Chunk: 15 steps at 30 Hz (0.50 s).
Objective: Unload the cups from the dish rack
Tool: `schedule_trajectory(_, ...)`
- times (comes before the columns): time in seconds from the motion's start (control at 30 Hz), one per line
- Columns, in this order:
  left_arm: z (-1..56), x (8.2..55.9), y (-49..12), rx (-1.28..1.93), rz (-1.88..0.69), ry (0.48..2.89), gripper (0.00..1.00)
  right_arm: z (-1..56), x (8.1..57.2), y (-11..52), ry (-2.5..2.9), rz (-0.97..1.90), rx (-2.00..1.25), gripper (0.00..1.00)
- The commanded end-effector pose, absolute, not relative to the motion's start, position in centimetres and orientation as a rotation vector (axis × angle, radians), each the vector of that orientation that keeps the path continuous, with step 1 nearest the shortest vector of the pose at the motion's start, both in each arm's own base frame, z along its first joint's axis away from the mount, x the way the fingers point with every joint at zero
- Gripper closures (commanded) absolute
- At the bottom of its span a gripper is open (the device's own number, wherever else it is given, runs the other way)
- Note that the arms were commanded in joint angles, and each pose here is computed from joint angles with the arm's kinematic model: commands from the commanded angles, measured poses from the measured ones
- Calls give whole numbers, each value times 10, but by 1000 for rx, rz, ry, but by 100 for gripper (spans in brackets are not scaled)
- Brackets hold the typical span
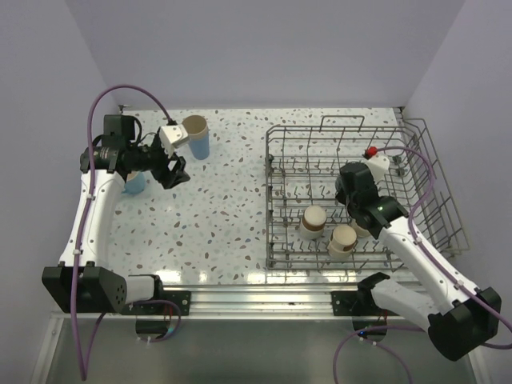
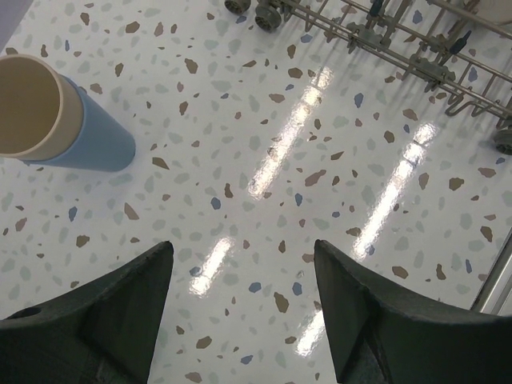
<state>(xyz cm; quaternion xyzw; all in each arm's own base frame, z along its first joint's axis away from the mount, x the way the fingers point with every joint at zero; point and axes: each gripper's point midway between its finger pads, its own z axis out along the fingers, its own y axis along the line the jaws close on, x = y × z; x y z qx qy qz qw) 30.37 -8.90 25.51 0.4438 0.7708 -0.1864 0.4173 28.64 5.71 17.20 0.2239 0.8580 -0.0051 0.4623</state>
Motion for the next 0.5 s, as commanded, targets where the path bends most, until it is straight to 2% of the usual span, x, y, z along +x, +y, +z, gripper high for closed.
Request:
schedule_trajectory(0.0, 270, 309, -95, 1085, -495, 1878, 25, 228, 303, 50, 1923, 31, 586, 100)
schedule_trajectory(0.27, 273, 311, -101, 1063, -542, 1871, 25, 237, 306, 56, 1904, 78, 566, 100)
schedule_trajectory(0.47, 289, 324, -120, 990, -669, 1823, 27, 289, 312, 81, 1852, 254, 475, 100)
